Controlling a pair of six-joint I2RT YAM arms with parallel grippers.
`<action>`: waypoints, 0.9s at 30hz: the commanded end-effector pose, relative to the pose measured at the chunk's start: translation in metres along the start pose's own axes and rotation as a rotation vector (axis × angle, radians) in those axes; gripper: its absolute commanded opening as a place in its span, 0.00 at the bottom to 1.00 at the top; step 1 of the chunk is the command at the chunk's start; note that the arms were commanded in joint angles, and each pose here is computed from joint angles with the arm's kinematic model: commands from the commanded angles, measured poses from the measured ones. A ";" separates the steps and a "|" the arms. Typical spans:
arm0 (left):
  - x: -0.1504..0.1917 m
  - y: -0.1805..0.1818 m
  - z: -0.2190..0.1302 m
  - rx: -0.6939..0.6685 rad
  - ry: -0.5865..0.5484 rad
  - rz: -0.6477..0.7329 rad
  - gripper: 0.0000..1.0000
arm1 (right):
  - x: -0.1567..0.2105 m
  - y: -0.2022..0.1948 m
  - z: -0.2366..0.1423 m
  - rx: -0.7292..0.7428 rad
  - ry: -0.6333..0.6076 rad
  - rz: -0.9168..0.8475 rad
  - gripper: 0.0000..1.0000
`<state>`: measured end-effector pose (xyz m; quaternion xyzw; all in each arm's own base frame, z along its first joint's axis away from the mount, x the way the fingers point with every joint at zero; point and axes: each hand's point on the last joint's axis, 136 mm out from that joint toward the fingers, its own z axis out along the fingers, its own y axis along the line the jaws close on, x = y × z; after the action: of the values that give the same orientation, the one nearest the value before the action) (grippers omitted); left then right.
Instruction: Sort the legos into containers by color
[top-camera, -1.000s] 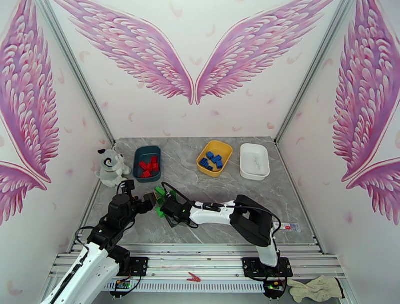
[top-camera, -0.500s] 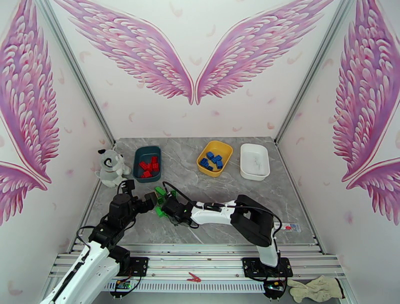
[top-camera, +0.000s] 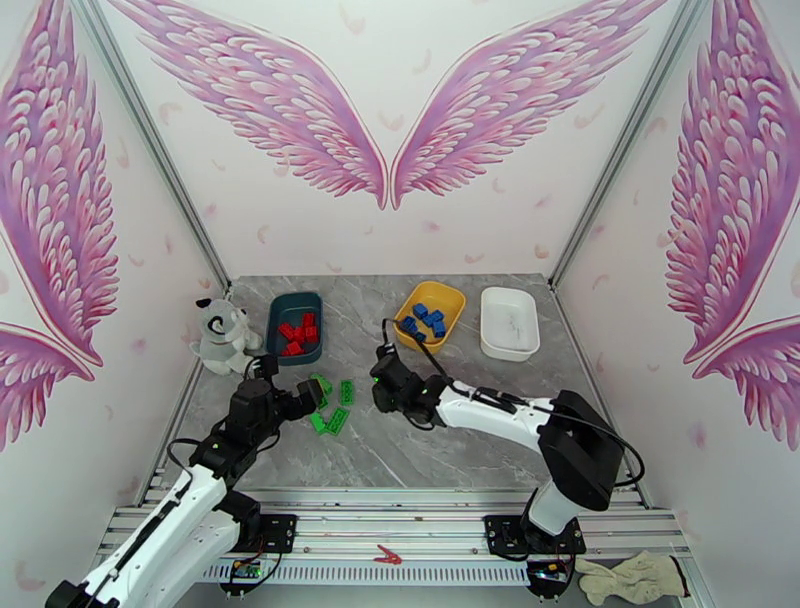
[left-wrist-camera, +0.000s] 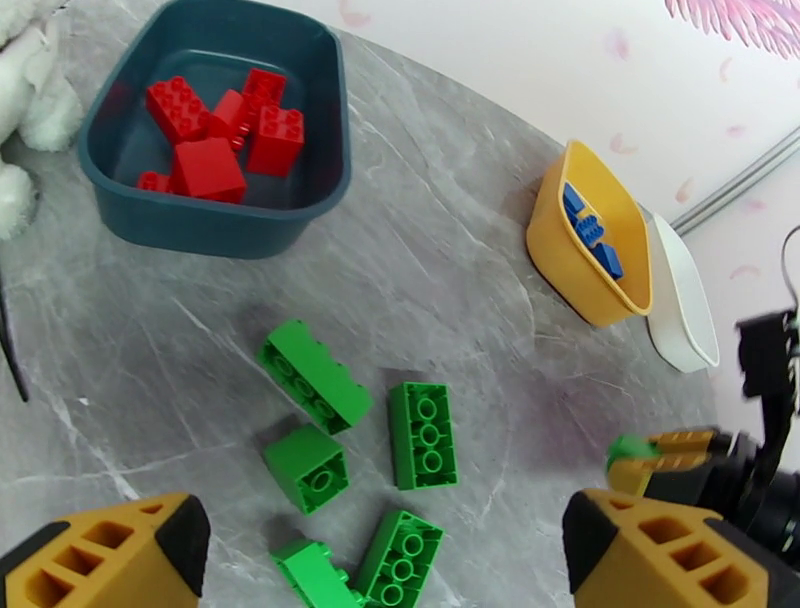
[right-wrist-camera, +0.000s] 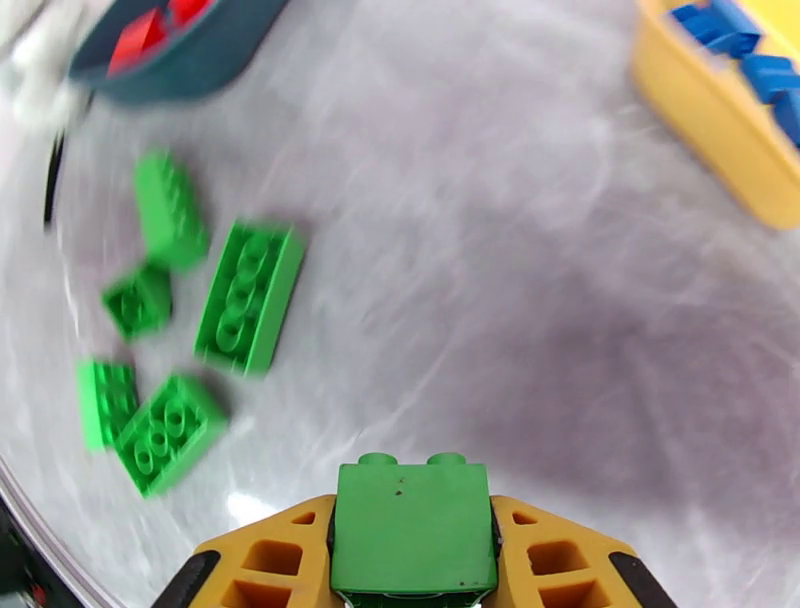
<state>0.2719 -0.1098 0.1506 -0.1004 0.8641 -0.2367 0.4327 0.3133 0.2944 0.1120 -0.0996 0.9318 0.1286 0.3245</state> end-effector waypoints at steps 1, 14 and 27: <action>-0.030 -0.041 0.004 0.079 -0.068 0.032 0.98 | -0.031 -0.033 -0.009 0.029 -0.069 0.124 0.25; 0.018 -0.156 0.075 0.183 0.078 0.432 0.89 | -0.112 -0.232 -0.063 0.359 -0.283 0.549 0.28; 0.010 -0.138 0.062 0.161 0.041 0.429 0.93 | -0.101 -0.341 -0.024 0.633 -0.119 0.632 0.32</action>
<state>0.3093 -0.2731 0.1750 0.1434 0.8508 -0.2224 0.4539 0.4721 -0.0133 0.1495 0.3019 0.8785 -0.0273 0.3692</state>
